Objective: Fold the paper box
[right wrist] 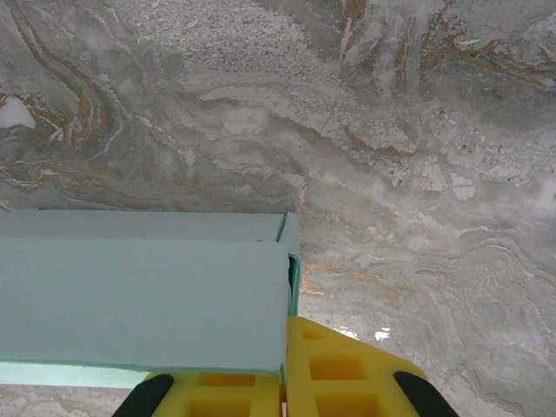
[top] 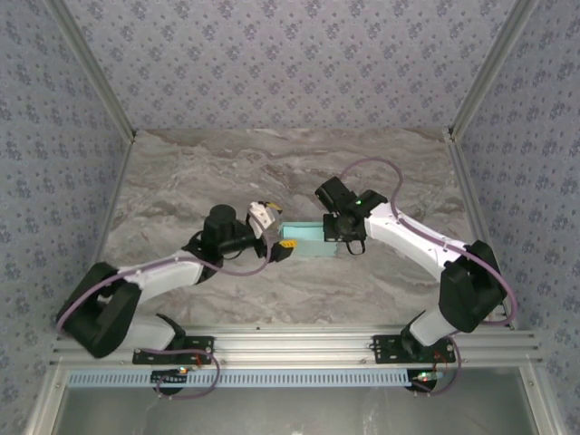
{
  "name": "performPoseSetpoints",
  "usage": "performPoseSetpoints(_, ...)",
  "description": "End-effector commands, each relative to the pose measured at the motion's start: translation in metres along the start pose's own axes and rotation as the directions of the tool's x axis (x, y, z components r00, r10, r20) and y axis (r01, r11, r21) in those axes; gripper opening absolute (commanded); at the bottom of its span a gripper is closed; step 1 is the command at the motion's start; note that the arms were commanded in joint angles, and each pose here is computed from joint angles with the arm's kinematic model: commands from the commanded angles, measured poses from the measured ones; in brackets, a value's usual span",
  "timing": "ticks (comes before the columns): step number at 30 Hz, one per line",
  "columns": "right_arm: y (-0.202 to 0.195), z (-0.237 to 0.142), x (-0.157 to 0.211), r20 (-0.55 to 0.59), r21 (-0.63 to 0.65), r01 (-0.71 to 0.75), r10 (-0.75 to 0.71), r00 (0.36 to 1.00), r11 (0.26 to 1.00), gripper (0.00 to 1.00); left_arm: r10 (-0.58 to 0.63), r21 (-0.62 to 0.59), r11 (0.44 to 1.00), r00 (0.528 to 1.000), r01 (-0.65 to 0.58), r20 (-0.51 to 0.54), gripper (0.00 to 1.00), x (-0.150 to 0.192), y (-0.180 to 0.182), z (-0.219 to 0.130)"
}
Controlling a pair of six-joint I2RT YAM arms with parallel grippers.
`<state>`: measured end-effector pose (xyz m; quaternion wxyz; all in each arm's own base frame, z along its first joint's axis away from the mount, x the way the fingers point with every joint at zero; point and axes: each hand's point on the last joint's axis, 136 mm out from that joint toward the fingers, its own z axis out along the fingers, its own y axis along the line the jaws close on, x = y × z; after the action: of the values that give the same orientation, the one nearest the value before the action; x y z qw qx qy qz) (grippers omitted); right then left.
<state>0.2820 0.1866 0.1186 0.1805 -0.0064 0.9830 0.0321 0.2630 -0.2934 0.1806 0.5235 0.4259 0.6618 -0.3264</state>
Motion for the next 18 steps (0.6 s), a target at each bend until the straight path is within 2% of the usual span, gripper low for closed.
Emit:
performPoseSetpoints(1,-0.011,0.015,0.023,-0.087,0.07,-0.004,0.01,0.996,0.998,0.08,-0.161,-0.164,0.975,0.985,0.149,-0.062,0.99,0.008,0.019,-0.021)
performPoseSetpoints(3,-0.008,0.013,0.021,-0.082,0.054,-0.014,0.019,0.996,0.998,0.08,-0.308,-0.329,0.899,0.951,0.289,-0.003,0.99,0.001,0.043,-0.039)
performPoseSetpoints(4,-0.006,0.013,0.022,-0.084,0.049,-0.018,0.022,0.996,0.999,0.08,-0.349,-0.351,0.875,0.937,0.334,0.023,0.99,-0.004,0.045,-0.046)
performPoseSetpoints(6,-0.004,0.012,0.022,-0.077,0.048,-0.02,0.023,0.997,0.999,0.08,-0.38,-0.334,0.862,0.922,0.382,0.075,0.99,-0.018,0.04,-0.056)
performPoseSetpoints(7,-0.004,0.012,0.022,-0.076,0.049,-0.02,0.024,0.997,0.999,0.08,-0.435,-0.361,0.823,0.895,0.439,0.098,0.99,-0.019,0.043,-0.063)
performPoseSetpoints(9,-0.003,0.013,0.023,-0.079,0.049,-0.018,0.022,0.997,0.999,0.08,-0.595,-0.526,0.643,0.796,0.556,0.115,0.99,0.002,0.061,-0.085)
performPoseSetpoints(10,-0.004,0.013,0.023,-0.079,0.051,-0.018,0.022,0.997,0.999,0.08,-0.648,-0.588,0.588,0.759,0.555,0.068,0.99,0.017,0.062,-0.092)
performPoseSetpoints(12,-0.004,0.013,0.023,-0.08,0.053,-0.017,0.021,0.997,0.998,0.08,-0.681,-0.568,0.625,0.729,0.535,-0.063,0.99,0.031,0.048,-0.082)
performPoseSetpoints(14,-0.004,0.012,0.022,-0.075,0.054,-0.019,0.023,0.997,0.998,0.08,-0.677,-0.515,0.674,0.721,0.529,-0.146,0.98,0.037,0.032,-0.066)
performPoseSetpoints(18,-0.002,0.011,0.021,-0.071,0.043,-0.027,0.03,0.997,0.999,0.08,-0.633,-0.416,0.75,0.741,0.514,-0.225,0.81,0.025,0.019,-0.039)
